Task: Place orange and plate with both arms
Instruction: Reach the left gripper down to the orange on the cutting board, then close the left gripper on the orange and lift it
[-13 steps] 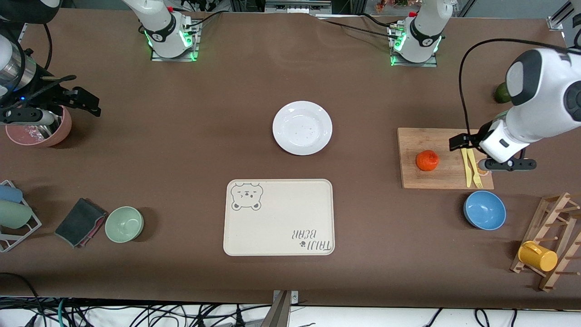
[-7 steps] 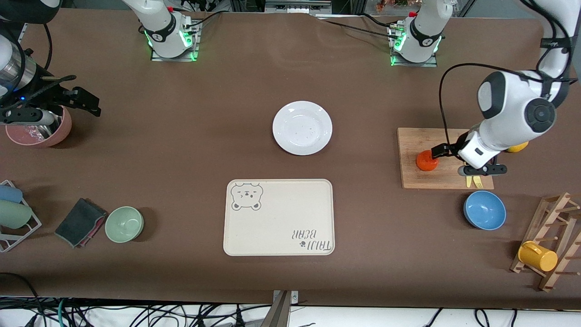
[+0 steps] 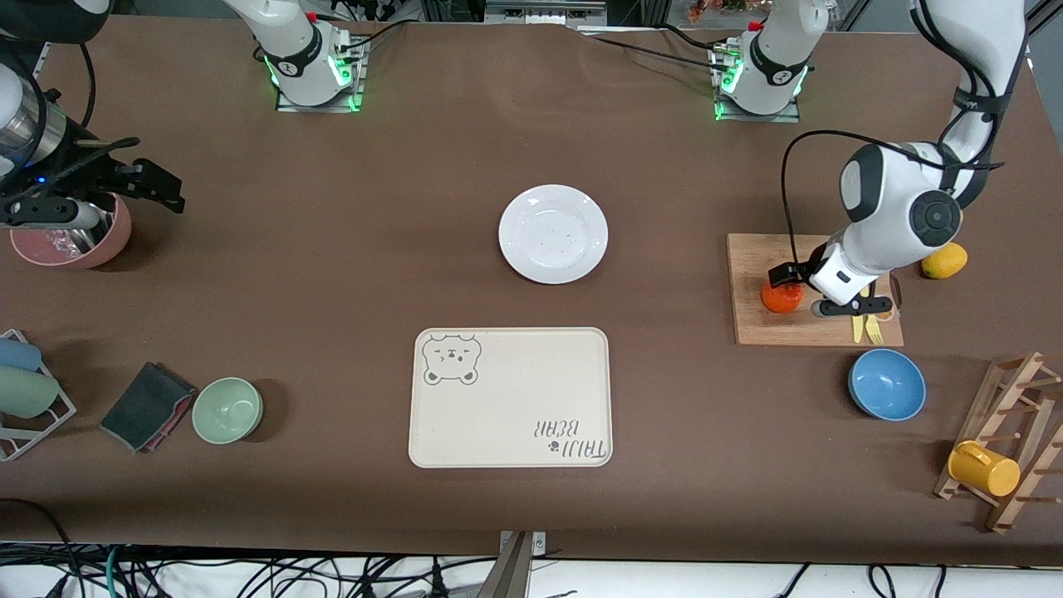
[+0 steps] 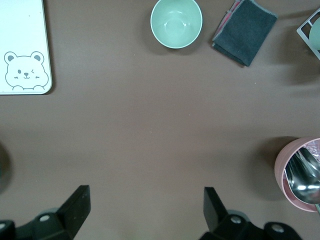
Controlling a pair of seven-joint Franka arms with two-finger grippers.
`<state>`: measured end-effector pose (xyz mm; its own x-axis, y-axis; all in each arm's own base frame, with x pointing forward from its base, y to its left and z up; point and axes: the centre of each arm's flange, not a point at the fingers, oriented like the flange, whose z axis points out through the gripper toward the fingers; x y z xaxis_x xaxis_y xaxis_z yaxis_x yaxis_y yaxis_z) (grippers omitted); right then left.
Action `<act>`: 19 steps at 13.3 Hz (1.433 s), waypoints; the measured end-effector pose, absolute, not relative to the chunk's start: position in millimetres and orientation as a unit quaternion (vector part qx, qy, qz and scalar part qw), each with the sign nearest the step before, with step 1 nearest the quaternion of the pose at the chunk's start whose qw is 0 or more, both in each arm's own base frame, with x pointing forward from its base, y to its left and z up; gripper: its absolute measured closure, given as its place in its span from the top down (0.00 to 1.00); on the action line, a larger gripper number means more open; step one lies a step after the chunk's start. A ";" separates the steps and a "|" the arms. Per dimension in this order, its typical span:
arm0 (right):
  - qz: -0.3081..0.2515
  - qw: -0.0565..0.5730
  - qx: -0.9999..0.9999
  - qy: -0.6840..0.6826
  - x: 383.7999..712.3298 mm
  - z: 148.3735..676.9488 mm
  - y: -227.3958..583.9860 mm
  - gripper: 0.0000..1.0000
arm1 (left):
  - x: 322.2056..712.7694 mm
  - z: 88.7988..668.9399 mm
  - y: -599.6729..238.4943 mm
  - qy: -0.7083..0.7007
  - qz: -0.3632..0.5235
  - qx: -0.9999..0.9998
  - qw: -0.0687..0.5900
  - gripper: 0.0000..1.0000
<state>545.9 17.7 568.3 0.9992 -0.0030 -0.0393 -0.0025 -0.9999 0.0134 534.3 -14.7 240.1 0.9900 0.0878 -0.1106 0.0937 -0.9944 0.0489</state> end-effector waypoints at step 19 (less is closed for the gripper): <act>-0.020 0.007 1.000 -0.001 545.9 568.3 17.8 1.00 | 543.3 273.8 -102.4 0.029 -0.011 0.999 0.036 0.73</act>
